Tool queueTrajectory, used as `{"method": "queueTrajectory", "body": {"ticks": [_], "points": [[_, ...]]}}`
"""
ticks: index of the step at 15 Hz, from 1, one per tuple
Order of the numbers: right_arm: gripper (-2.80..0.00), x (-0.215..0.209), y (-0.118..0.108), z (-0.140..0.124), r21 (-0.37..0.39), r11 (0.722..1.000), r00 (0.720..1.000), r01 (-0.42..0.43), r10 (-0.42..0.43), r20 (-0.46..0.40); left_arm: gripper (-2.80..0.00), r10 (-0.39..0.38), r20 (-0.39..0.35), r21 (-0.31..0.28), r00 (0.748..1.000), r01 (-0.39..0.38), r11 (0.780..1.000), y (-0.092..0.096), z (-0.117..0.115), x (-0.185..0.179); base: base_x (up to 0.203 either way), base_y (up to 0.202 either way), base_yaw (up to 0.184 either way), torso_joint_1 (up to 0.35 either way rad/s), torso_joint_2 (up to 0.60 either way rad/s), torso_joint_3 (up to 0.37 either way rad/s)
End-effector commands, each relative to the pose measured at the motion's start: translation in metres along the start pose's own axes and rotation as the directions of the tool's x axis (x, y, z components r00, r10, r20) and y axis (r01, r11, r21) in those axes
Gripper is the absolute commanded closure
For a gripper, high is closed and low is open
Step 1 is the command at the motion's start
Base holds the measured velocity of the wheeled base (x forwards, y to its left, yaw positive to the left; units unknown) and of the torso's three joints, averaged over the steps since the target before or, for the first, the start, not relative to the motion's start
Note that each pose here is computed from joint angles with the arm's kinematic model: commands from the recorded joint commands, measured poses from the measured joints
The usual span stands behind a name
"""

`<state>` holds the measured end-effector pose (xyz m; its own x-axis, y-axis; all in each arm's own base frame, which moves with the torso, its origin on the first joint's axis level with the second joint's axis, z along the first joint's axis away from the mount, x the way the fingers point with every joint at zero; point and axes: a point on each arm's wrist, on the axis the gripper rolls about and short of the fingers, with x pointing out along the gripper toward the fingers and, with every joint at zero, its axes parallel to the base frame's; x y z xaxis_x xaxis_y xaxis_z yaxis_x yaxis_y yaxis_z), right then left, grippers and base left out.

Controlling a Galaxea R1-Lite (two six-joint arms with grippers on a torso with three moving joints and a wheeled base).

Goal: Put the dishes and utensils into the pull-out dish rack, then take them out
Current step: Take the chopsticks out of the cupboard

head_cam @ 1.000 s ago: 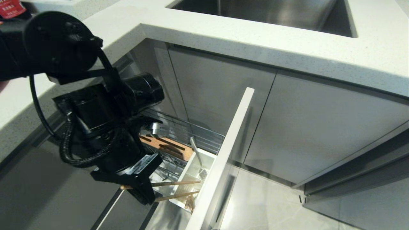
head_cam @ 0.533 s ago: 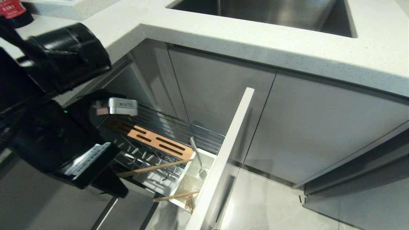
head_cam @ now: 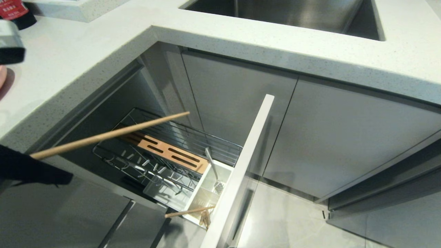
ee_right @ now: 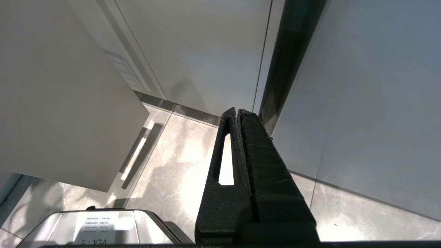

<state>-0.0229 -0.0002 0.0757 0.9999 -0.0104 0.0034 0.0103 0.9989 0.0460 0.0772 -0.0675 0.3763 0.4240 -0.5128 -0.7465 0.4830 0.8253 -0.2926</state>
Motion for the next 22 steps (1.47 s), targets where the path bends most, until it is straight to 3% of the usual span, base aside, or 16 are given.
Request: {"method": "queueTrajectory", "body": {"ticks": [1, 4, 8, 12, 14, 16, 20, 22], "points": [[0.0, 0.0, 0.0, 0.0, 0.0, 1.0, 1.0, 0.0, 0.0, 0.0, 0.0, -0.015, 0.165, -0.027, 0.986, 0.02, 0.999, 0.004, -0.014, -0.03, 0.0, 0.0, 0.0, 0.0, 0.0, 0.0], [0.0, 0.0, 0.0, 0.0, 0.0, 1.0, 1.0, 0.0, 0.0, 0.0, 0.0, 0.044, 0.336, -0.108, 0.941, -0.008, 0.994, 0.01, -0.014, -0.048, 0.0, 0.0, 0.0, 0.0, 0.0, 0.0], [0.0, 0.0, 0.0, 0.0, 0.0, 1.0, 1.0, 0.0, 0.0, 0.0, 0.0, 0.17, 0.515, -0.248, 0.84, -0.044, 0.968, 0.015, -0.012, -0.065, 0.0, 0.0, 0.0, 0.0, 0.0, 0.0], [0.0, 0.0, 0.0, 0.0, 0.0, 1.0, 1.0, 0.0, 0.0, 0.0, 0.0, 0.378, 0.619, -0.407, 0.688, -0.13, 0.904, 0.02, -0.017, -0.082, 0.0, 0.0, 0.0, 0.0, 0.0, 0.0], [0.0, 0.0, 0.0, 0.0, 0.0, 1.0, 1.0, 0.0, 0.0, 0.0, 0.0, 0.49, 0.644, -0.486, 0.588, -0.181, 0.855, 0.019, -0.026, -0.088, 0.0, 0.0, 0.0, 0.0, 0.0, 0.0], [0.0, 0.0, 0.0, 0.0, 0.0, 1.0, 1.0, 0.0, 0.0, 0.0, 0.0, 0.564, 0.651, -0.54, 0.508, -0.214, 0.814, 0.022, -0.029, -0.088, 0.0, 0.0, 0.0, 0.0, 0.0, 0.0], [0.0, 0.0, 0.0, 0.0, 0.0, 1.0, 1.0, -0.001, 0.001, 0.0, 0.0, 0.689, 0.587, -0.652, 0.425, -0.256, 0.713, 0.048, -0.019, -0.077, 0.0, 0.0, 0.0, 0.0, 0.0, 0.0], [0.0, 0.0, 0.0, 0.0, 0.0, 1.0, 1.0, -0.001, 0.001, 0.0, 0.0, 0.708, 0.541, -0.678, 0.454, -0.263, 0.687, 0.063, -0.014, -0.068, 0.0, 0.0, 0.0, 0.0, 0.0, 0.0]]}}
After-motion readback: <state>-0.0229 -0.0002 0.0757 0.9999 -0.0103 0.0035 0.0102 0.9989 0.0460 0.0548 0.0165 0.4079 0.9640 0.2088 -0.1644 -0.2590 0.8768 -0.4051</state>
